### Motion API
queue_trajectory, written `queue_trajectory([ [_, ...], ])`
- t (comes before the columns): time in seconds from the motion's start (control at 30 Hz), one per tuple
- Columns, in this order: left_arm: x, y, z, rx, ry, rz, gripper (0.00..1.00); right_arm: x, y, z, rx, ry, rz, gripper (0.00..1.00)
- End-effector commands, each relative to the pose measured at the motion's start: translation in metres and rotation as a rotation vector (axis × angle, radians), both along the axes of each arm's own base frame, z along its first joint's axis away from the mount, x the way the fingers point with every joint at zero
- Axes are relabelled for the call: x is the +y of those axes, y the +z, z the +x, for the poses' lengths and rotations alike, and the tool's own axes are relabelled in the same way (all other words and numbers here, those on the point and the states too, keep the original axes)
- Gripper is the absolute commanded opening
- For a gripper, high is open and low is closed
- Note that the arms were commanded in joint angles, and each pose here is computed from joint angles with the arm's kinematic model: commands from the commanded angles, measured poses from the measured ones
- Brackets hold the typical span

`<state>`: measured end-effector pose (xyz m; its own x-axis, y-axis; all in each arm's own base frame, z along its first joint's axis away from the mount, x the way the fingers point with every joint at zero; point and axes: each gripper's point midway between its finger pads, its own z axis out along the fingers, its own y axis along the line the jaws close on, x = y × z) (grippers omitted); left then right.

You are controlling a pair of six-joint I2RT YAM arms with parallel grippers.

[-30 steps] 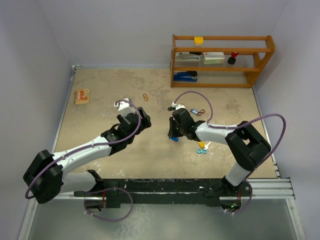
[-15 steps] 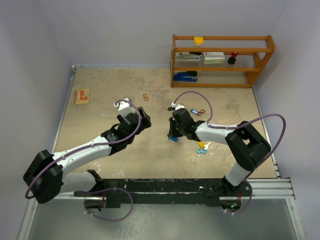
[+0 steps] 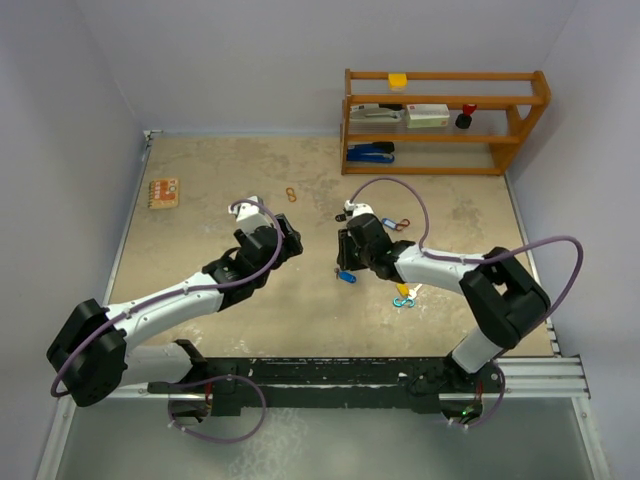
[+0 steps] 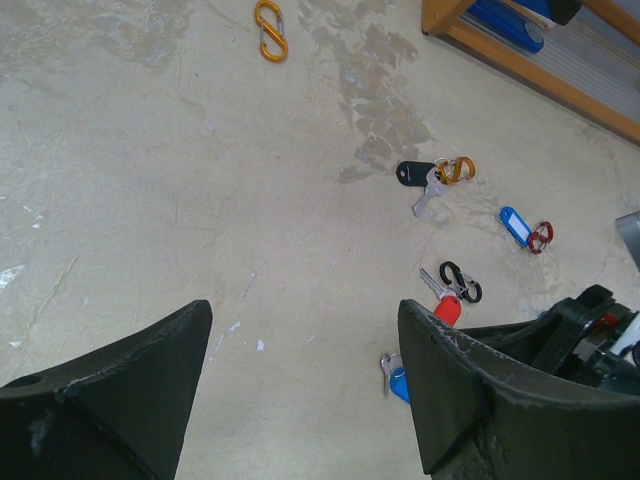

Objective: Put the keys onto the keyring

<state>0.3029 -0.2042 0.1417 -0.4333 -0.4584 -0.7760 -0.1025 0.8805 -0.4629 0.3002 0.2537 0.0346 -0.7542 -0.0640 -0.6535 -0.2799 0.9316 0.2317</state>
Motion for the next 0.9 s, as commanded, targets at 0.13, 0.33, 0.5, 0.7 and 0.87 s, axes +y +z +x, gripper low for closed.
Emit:
queue_trajectory([
  [0.13,-0.001,0.012,0.008,-0.035,0.013,-0.026,0.72,0.007,0.031,0.000,-0.113,0.032,-0.047,0.36],
  [0.33,-0.001,0.015,0.008,-0.035,0.015,-0.022,0.72,0.017,0.016,-0.018,-0.093,0.058,-0.123,0.36],
  [0.5,0.000,0.015,0.008,-0.037,0.016,-0.022,0.72,0.021,0.006,-0.026,-0.084,0.059,-0.173,0.35],
  [0.7,0.000,0.012,0.008,-0.031,0.015,-0.018,0.72,0.018,-0.007,-0.029,-0.066,0.050,-0.229,0.34],
  [0.87,0.002,0.012,0.008,-0.033,0.021,-0.014,0.72,0.028,-0.003,-0.022,-0.075,0.046,-0.217,0.31],
])
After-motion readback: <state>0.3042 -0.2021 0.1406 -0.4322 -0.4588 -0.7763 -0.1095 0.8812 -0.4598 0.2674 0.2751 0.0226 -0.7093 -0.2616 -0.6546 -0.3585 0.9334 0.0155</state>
